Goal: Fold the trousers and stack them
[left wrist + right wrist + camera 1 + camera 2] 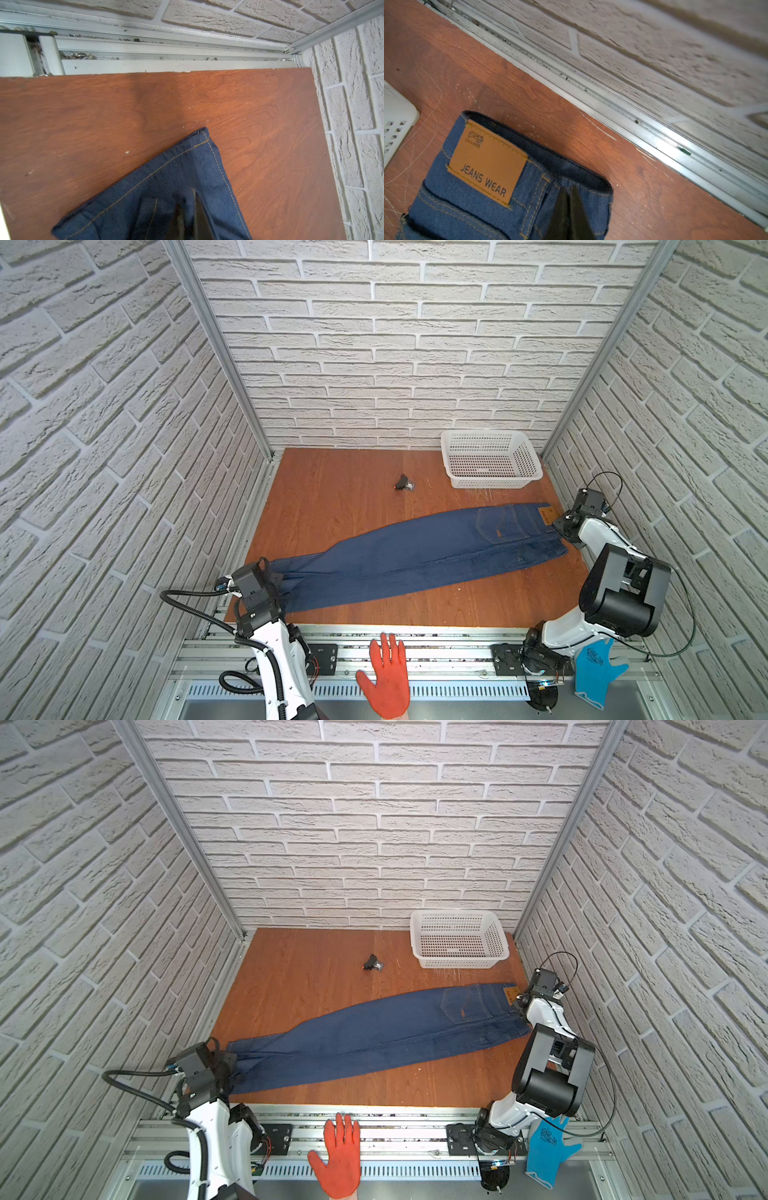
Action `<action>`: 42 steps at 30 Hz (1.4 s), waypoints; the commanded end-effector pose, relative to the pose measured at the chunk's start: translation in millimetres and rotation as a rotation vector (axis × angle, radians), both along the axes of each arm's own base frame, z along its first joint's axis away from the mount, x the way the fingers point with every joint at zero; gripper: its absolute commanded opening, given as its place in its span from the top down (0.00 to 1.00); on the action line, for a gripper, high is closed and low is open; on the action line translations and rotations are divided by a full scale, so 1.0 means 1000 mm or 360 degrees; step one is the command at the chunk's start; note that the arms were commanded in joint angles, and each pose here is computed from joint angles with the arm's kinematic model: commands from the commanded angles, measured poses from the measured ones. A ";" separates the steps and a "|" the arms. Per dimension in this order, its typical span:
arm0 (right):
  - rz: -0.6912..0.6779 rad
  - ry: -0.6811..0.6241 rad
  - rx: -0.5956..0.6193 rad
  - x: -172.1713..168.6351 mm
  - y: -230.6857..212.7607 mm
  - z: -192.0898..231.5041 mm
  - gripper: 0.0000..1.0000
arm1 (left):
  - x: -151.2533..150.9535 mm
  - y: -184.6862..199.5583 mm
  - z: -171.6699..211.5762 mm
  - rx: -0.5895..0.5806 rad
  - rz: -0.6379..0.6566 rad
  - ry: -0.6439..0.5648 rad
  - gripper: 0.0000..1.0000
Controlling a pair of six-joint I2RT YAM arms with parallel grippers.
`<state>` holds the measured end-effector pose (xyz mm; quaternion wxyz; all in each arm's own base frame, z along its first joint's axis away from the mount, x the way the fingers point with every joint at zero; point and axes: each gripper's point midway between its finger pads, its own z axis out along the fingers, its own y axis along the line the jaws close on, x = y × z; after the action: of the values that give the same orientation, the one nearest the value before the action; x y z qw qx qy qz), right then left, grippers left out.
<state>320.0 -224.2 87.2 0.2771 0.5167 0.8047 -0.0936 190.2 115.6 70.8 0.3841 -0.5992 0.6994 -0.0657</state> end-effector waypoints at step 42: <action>-0.0182 0.0143 -0.0164 -0.048 -0.019 0.031 0.95 | 0.000 -0.001 0.035 0.0093 -0.0045 0.0015 1.00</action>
<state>279.3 -234.4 101.3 0.2453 0.5328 0.7964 -0.1476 189.8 111.1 102.4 0.3879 -0.5796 0.7145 -0.0550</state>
